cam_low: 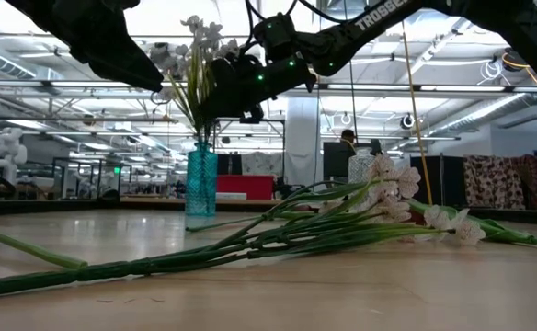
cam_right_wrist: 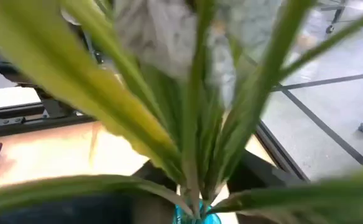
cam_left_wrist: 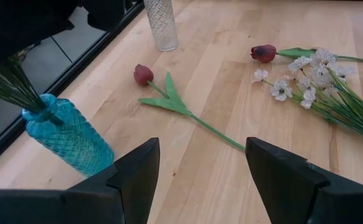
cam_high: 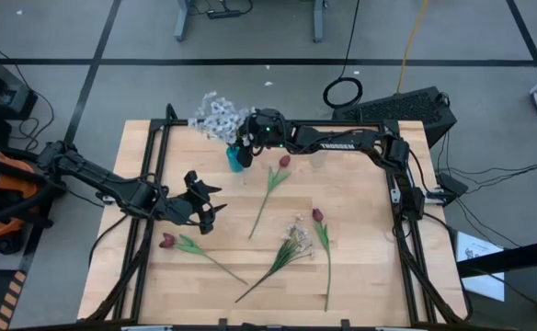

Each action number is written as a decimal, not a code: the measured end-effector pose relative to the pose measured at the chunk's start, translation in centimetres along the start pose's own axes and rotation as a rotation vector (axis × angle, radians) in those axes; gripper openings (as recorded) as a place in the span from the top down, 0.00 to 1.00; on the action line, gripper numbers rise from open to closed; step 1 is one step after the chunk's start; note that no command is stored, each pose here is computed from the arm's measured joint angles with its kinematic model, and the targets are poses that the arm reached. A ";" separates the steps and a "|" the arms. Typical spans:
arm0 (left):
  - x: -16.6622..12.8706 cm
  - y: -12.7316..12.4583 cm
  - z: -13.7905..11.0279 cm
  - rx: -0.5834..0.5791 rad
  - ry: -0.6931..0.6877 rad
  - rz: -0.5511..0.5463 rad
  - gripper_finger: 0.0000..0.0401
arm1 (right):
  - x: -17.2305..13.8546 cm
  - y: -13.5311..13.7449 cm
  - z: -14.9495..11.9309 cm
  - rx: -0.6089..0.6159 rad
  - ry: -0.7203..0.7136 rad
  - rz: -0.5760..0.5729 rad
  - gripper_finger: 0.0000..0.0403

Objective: Sort flowers into vase by color
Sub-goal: Put the top white flowers into the blue vase

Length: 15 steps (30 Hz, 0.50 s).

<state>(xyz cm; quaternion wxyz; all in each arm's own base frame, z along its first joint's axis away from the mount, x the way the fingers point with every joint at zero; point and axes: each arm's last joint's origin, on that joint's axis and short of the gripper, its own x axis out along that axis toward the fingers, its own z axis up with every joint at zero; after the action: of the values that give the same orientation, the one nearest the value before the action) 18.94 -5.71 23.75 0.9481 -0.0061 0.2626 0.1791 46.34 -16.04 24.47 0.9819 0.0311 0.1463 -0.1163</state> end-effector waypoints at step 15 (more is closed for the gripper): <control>0.0 0.0 -0.1 0.004 0.009 -0.013 0.39 | -0.5 -0.4 -0.3 0.014 0.073 -0.013 0.25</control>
<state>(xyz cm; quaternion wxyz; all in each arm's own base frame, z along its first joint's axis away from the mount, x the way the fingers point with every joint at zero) 18.93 -5.74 23.70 0.9480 -0.0066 0.2674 0.1724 45.73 -16.35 24.31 0.9748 0.0413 0.1816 -0.1226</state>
